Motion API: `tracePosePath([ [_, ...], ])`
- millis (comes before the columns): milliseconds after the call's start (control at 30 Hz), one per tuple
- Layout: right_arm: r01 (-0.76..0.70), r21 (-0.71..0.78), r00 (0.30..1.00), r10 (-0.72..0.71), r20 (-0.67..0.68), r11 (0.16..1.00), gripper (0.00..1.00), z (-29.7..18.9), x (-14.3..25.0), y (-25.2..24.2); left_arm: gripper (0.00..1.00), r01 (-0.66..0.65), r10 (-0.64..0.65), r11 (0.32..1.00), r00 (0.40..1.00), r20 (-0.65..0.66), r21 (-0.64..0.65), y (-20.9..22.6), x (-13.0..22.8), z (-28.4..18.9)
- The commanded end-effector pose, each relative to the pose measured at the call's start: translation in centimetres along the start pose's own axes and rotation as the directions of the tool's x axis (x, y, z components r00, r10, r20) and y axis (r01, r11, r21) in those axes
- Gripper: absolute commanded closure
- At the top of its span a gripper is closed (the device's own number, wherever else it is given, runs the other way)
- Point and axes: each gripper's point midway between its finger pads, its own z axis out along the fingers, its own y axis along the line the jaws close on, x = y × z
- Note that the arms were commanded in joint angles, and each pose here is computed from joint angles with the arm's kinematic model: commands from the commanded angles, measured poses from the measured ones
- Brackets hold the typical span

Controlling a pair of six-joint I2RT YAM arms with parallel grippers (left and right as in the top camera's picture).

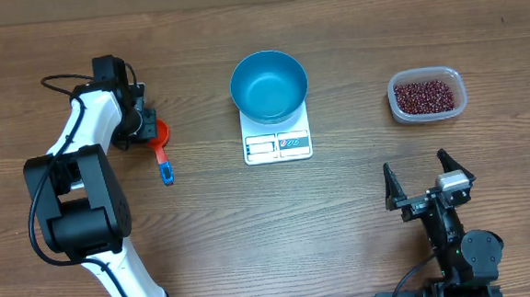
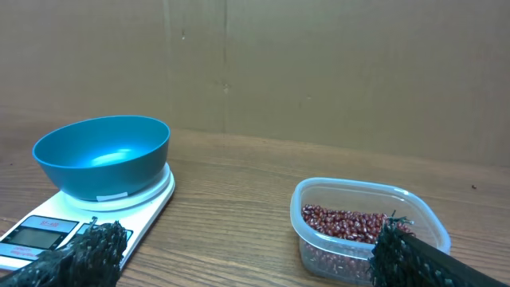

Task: Scoop item into bowl and weigh 150g on scale
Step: 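Close the left gripper on the red scoop's rim, then lift the red scoop with the left gripper toward the center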

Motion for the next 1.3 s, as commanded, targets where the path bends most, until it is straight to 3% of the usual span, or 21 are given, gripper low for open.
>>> tracePosePath([
  [0,0.002,0.006,1.0,-0.002,0.003,1.0,0.0,0.0,0.2,-0.1,0.96,-0.021,0.021,1.0,0.999,-0.025,0.016,-0.6,0.5,0.9],
  [500,0.002,0.006,1.0,-0.002,0.003,1.0,0.0,0.0,0.2,-0.1,0.96,-0.016,0.016,1.0,1.0,-0.025,0.009,-0.4,0.1,-0.2],
  [633,0.002,0.006,1.0,-0.002,0.003,1.0,0.0,0.0,0.2,-0.1,0.96,0.094,-0.094,0.995,0.996,0.002,0.017,-0.4,-0.9,-3.2],
  [800,0.002,0.006,1.0,-0.002,0.003,1.0,0.0,0.0,0.2,-0.1,0.96,0.194,-0.206,0.974,0.974,0.098,0.116,-1.6,-2.3,-8.3],
  [900,0.002,0.006,1.0,-0.002,0.003,1.0,0.0,0.0,0.2,-0.1,0.96,0.389,-0.408,0.907,0.906,0.109,0.163,-1.8,-2.2,-11.1],
  [1000,0.002,0.006,1.0,-0.002,0.003,1.0,0.0,0.0,0.2,-0.1,0.96,0.633,-0.645,0.757,0.764,0.029,0.165,-1.9,0.0,-13.4],
  [1133,0.002,0.006,1.0,-0.002,0.003,1.0,0.0,0.0,0.2,-0.1,0.96,0.825,-0.825,0.551,0.561,-0.063,0.125,-2.2,3.3,-16.1],
  [1267,0.002,0.006,1.0,-0.002,0.003,1.0,0.0,0.0,0.2,-0.1,0.95,0.83,-0.828,0.528,0.55,-0.109,0.177,-4.0,4.6,-18.7],
])
